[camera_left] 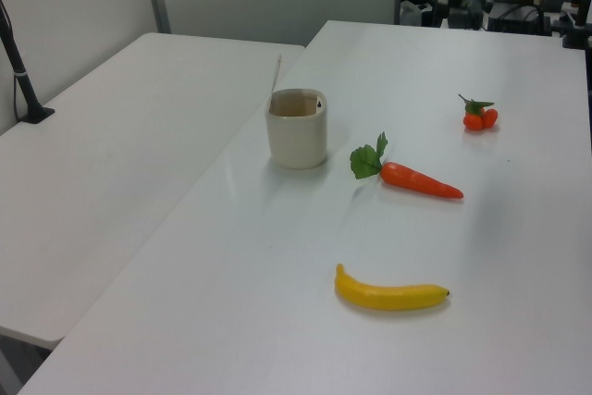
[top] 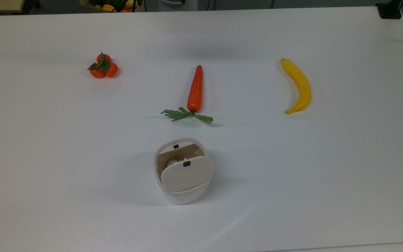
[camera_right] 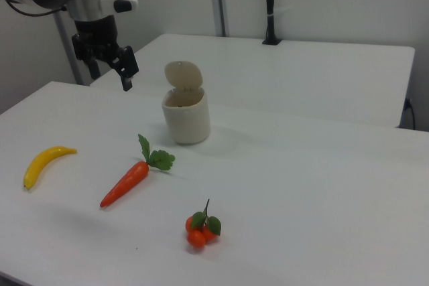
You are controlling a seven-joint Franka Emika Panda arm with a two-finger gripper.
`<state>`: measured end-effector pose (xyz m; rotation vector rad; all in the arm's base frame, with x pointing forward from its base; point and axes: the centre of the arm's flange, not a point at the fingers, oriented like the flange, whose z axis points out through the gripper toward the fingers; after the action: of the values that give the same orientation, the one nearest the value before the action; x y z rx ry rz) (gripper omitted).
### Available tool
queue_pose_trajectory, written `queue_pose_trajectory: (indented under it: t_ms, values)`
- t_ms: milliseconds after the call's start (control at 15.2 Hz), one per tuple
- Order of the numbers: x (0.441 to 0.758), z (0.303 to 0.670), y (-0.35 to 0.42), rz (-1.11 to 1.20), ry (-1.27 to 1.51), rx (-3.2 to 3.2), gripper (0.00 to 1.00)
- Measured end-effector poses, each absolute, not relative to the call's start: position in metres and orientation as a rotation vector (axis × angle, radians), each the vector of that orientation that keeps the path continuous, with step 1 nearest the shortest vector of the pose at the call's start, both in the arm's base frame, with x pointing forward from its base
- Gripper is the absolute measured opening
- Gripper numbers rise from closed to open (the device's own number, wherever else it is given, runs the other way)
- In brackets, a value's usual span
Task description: Close garbage bin
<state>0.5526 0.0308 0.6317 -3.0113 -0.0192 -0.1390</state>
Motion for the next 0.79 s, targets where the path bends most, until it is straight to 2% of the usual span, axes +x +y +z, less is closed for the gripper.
queue_pose_trajectory:
  t_ms: [788]
  values:
    - [0.5567,0.6298,0.0306,-0.172,-0.016,-3.011,1.0]
